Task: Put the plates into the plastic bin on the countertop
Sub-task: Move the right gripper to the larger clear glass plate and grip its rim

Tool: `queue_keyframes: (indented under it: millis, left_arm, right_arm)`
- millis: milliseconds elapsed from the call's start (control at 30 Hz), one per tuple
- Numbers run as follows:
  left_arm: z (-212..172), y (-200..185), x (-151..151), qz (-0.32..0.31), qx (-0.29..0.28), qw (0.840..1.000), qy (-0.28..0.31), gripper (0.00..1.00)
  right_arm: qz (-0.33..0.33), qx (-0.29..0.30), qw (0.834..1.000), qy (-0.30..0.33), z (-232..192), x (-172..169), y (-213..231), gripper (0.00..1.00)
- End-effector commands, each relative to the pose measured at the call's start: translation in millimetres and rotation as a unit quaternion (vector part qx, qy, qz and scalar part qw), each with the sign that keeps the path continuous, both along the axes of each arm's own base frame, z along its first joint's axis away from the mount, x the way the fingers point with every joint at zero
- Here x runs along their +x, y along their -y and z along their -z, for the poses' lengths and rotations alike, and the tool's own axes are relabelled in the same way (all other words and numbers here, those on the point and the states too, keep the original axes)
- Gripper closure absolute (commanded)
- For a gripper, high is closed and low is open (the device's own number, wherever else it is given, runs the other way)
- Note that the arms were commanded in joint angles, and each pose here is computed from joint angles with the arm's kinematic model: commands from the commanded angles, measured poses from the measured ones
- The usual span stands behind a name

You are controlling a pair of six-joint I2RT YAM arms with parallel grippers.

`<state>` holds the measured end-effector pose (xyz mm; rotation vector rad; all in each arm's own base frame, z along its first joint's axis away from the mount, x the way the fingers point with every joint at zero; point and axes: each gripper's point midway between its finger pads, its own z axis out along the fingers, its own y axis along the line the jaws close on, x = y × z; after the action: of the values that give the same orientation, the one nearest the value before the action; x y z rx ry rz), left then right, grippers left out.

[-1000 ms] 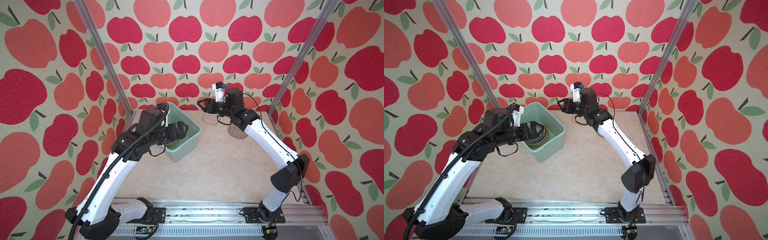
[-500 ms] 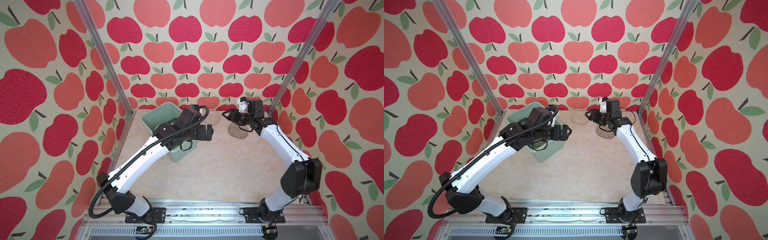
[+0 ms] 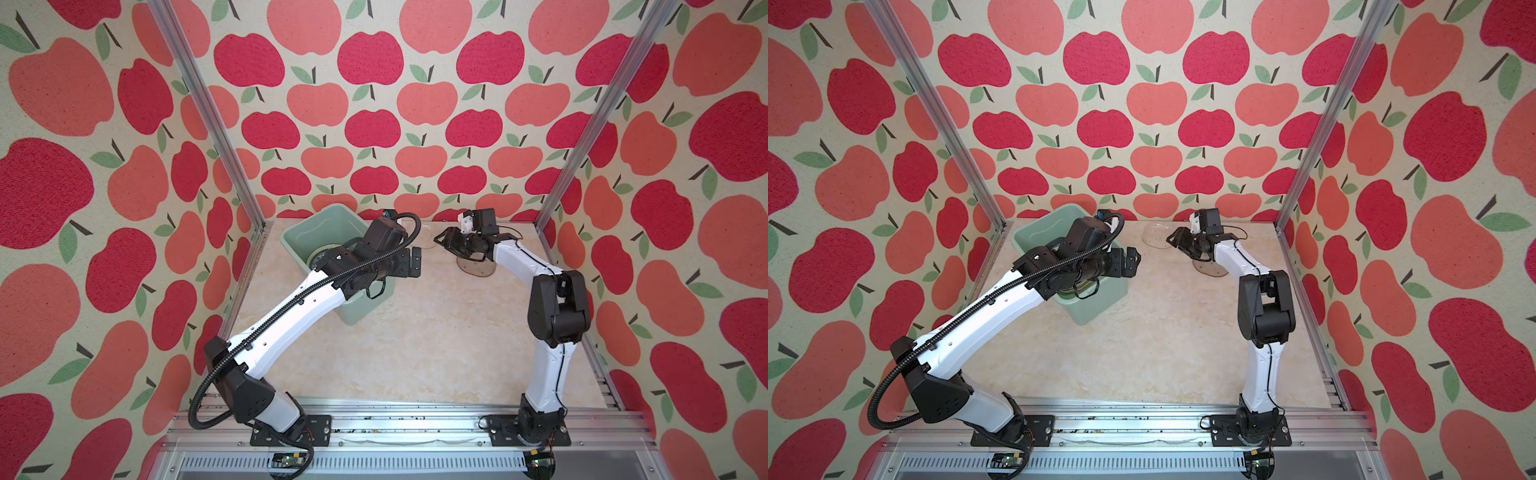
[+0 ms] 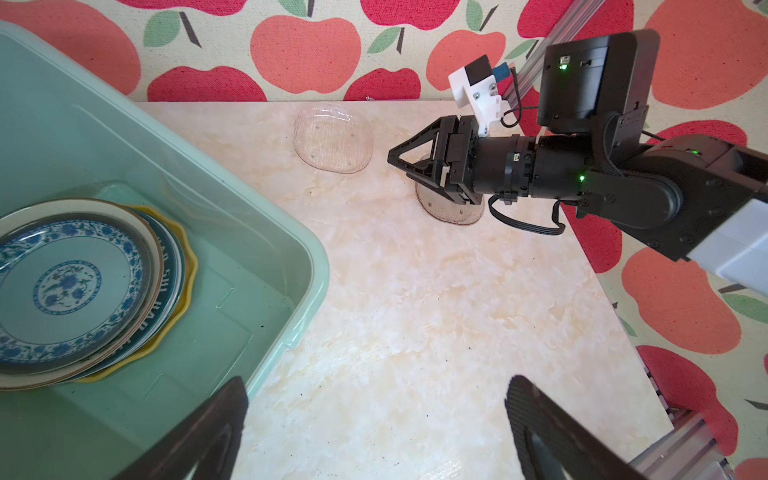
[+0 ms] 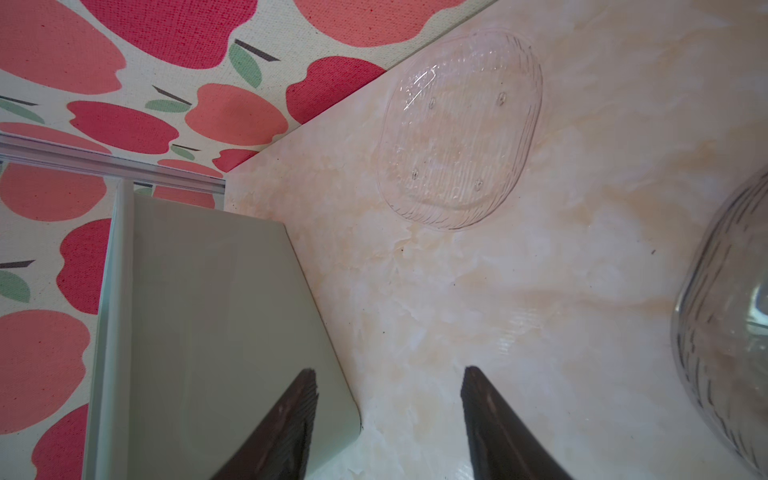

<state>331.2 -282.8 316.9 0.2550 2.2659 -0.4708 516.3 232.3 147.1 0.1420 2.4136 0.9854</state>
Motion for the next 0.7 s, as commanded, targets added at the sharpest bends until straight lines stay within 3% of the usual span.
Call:
queue_keyframes:
  millis: [0, 300, 667]
  left_arm:
    - [1, -16, 14, -0.026, 0.02, 0.999, 0.008, 0.01]
    - [7, -29, 37, -0.06, 0.027, 0.998, 0.023, 0.01]
    - [10, -26, 44, -0.056, 0.032, 0.998, 0.02, 0.01]
  right_arm:
    - [0.0, -0.004, 1.0, 0.02, 4, 24, 0, 0.41]
    - [0.01, -0.028, 1.0, -0.001, 52, 53, 12, 0.42]
    - [0.016, -0.03, 0.999, -0.008, 89, 76, 9, 0.51]
